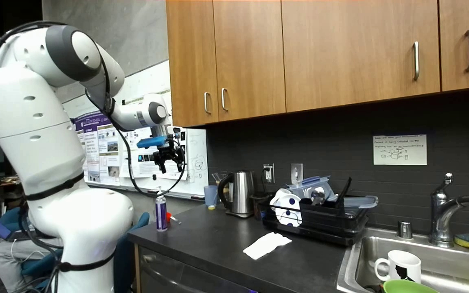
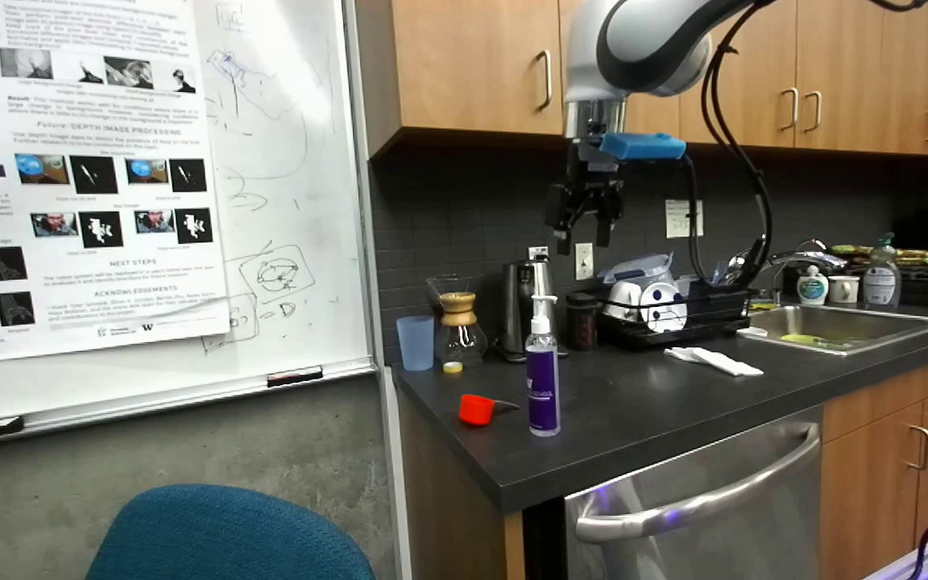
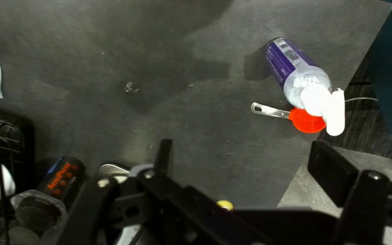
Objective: Press the bottle downwards and then move it forward to the left
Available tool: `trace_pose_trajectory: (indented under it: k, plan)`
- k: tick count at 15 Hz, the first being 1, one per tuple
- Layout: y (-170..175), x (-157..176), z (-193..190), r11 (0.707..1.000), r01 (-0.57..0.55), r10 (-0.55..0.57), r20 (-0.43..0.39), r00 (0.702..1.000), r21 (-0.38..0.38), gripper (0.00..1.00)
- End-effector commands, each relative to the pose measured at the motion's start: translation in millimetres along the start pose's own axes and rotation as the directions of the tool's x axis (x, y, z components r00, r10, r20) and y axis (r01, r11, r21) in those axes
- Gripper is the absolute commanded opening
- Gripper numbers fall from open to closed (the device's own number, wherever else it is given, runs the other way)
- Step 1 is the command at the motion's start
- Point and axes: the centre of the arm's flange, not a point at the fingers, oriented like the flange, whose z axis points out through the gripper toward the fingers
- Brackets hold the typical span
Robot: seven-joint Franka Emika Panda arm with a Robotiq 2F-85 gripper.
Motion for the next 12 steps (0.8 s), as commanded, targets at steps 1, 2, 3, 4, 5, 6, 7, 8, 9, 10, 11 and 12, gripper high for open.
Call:
trace_pose_trajectory:
  k: [1,2,3,4,5,6,7,8,9,10,11,12]
  plan:
    - [27,-8,-19,0.995,-0.078,0.078,-0.002,0.997,-0.063,1.0]
    - [35,-7,-20,0.993,-0.095,0.095,0.005,0.995,-0.077,1.0]
    - [44,-4,-19,0.99,-0.111,0.113,0.013,0.994,-0.087,1.0]
    - [51,-3,-18,0.988,-0.124,0.127,0.023,0.992,-0.095,1.0]
    - [61,1,-15,0.985,-0.14,0.144,0.036,0.989,-0.099,1.0]
    - [69,3,-12,0.983,-0.152,0.157,0.048,0.986,-0.099,1.0]
    - [78,6,-8,0.981,-0.165,0.171,0.061,0.983,-0.099,1.0]
    - [87,10,-5,0.979,-0.181,0.188,0.066,0.98,-0.098,1.0]
    - [96,13,-1,0.976,-0.199,0.206,0.075,0.976,-0.091,1.0]
    - [84,3,-4,0.98,-0.177,0.182,0.052,0.982,-0.088,1.0]
    - [91,4,0,0.978,-0.19,0.196,0.059,0.979,-0.088,1.0]
    - [95,5,2,0.976,-0.198,0.204,0.065,0.977,-0.087,1.0]
